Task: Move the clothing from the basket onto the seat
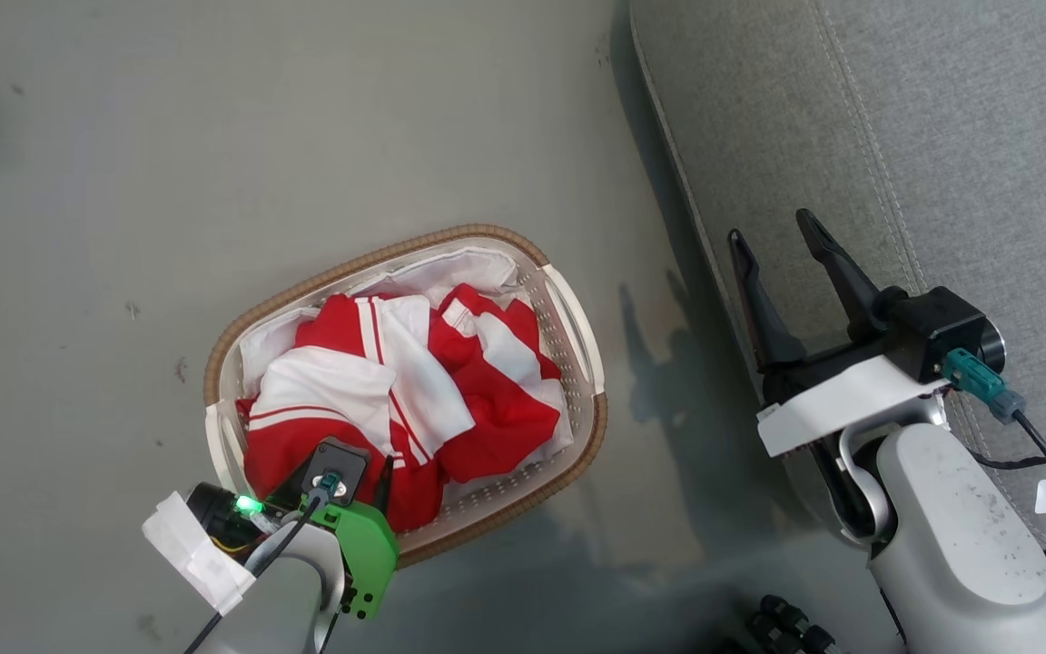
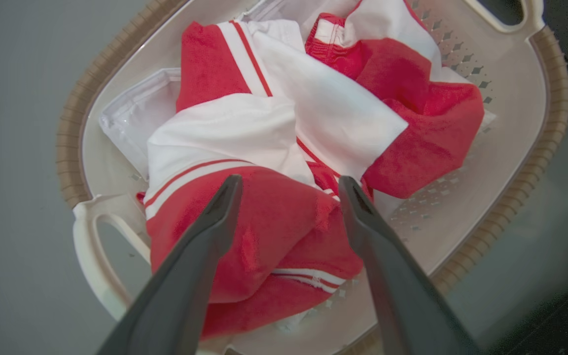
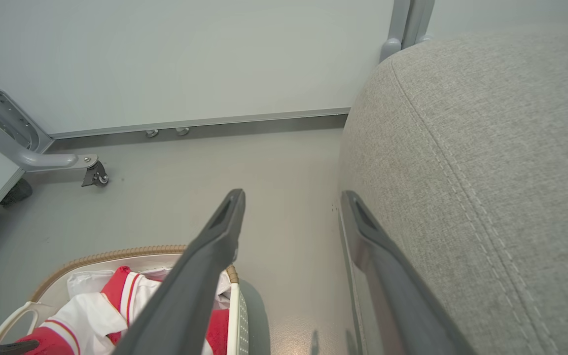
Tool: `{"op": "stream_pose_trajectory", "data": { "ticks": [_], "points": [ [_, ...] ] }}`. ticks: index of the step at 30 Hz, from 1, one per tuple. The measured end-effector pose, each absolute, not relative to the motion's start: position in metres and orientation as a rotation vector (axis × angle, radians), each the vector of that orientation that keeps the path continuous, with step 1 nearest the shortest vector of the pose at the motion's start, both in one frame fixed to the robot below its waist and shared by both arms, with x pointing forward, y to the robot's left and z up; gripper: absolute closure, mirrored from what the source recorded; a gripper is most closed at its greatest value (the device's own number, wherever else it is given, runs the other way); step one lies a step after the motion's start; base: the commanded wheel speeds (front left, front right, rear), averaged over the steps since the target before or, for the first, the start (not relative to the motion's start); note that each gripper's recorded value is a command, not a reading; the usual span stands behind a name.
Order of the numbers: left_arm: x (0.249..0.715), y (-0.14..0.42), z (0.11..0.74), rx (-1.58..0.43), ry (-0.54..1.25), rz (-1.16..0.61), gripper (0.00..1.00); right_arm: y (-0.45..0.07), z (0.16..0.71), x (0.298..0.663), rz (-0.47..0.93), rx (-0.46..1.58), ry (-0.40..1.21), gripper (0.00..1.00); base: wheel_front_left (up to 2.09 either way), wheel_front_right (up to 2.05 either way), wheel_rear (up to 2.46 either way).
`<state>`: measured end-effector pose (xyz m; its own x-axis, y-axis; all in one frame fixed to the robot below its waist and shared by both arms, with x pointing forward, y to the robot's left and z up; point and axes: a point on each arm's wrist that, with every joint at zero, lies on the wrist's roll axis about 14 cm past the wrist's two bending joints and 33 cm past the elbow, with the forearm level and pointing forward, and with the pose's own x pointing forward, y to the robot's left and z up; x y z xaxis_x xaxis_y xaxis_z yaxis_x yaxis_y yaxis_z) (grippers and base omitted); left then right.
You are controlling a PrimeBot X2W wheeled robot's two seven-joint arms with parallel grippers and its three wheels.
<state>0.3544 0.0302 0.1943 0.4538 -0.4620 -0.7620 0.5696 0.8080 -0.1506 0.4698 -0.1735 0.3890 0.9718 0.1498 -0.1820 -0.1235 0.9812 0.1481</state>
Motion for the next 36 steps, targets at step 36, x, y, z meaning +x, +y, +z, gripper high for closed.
{"op": "stream_pose_trajectory", "data": {
  "ticks": [36],
  "points": [
    [0.370, 0.031, 0.092, 0.453, 1.082, -0.816, 0.00, -0.169, 0.303, 0.487, 0.124, 0.175, 0.343, 0.00, 0.00, 0.00, 0.00]
  ]
}}
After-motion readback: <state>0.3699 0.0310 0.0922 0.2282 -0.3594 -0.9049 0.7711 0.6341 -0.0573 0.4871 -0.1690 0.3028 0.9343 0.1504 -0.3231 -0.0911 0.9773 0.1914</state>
